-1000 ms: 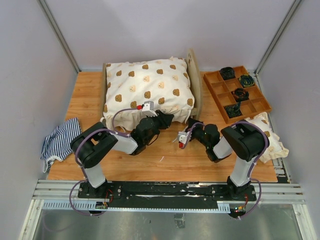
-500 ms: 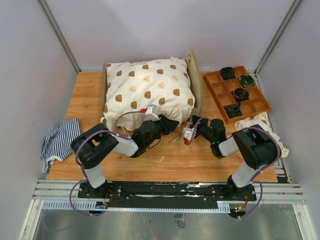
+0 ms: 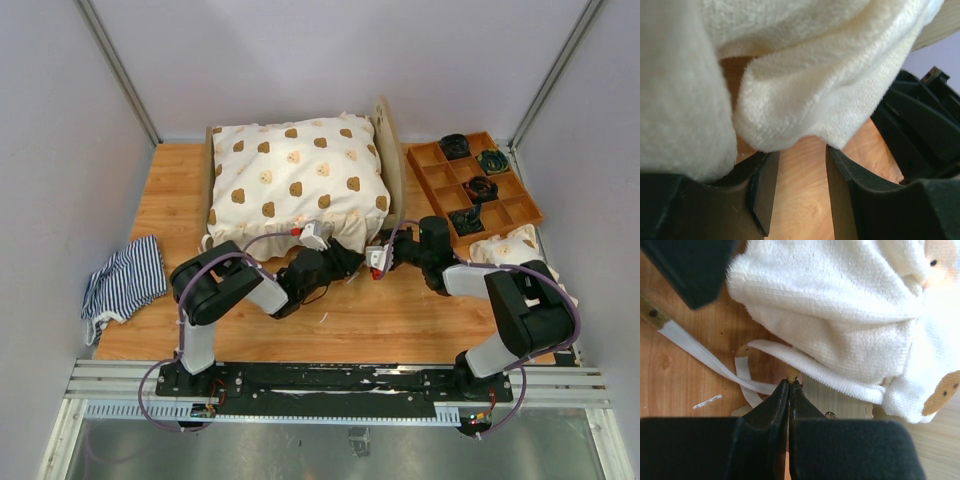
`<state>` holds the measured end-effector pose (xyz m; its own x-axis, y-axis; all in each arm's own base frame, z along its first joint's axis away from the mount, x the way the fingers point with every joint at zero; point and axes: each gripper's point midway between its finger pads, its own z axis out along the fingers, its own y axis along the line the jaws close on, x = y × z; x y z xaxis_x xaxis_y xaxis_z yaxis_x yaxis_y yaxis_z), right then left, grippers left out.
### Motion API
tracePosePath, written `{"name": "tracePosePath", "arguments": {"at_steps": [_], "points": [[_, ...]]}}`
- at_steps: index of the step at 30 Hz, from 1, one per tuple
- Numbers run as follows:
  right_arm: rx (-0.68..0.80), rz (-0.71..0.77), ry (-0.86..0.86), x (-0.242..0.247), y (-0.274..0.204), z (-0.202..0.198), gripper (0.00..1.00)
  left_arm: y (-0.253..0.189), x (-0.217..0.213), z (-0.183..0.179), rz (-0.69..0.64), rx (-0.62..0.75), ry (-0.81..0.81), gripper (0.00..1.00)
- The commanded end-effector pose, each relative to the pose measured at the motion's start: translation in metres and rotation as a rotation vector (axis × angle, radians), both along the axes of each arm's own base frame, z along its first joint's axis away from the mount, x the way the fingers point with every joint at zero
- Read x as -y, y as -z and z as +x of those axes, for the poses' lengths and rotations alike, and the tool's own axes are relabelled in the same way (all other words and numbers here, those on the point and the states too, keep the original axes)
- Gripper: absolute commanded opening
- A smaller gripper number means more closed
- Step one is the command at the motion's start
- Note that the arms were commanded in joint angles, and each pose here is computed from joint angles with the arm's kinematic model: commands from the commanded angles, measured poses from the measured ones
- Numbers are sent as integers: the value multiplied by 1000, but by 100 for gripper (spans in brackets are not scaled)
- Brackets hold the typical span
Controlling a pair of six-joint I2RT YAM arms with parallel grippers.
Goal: Set up the pet bed
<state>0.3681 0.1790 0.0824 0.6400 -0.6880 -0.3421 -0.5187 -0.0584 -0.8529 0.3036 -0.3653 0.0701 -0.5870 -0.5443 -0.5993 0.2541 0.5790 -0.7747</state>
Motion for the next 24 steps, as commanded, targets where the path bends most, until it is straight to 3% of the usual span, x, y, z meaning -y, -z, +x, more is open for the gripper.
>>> {"name": "tracePosePath", "arguments": {"at_steps": [1, 5, 9, 12, 15, 18, 24], "points": [[-20, -4, -61, -6, 3, -5, 0, -20, 11, 19, -49, 72, -38, 50], [0, -9, -73, -8, 5, -4, 0, -34, 4, 35, -76, 107, -88, 52], [19, -7, -81, -9, 5, -2, 0, -37, -13, 55, -56, 100, -167, 48], [29, -7, -92, -11, 4, -2, 0, -44, -23, 59, -76, 117, -187, 37], [41, -17, -110, -13, 4, -3, 0, -56, -28, 57, -98, 159, -187, 15], [50, -21, -124, -16, 6, -4, 0, -67, -32, 56, -105, 194, -194, 1], [68, -50, -131, -16, 9, -7, 0, -93, -41, 55, -105, 265, -211, 0]]}}
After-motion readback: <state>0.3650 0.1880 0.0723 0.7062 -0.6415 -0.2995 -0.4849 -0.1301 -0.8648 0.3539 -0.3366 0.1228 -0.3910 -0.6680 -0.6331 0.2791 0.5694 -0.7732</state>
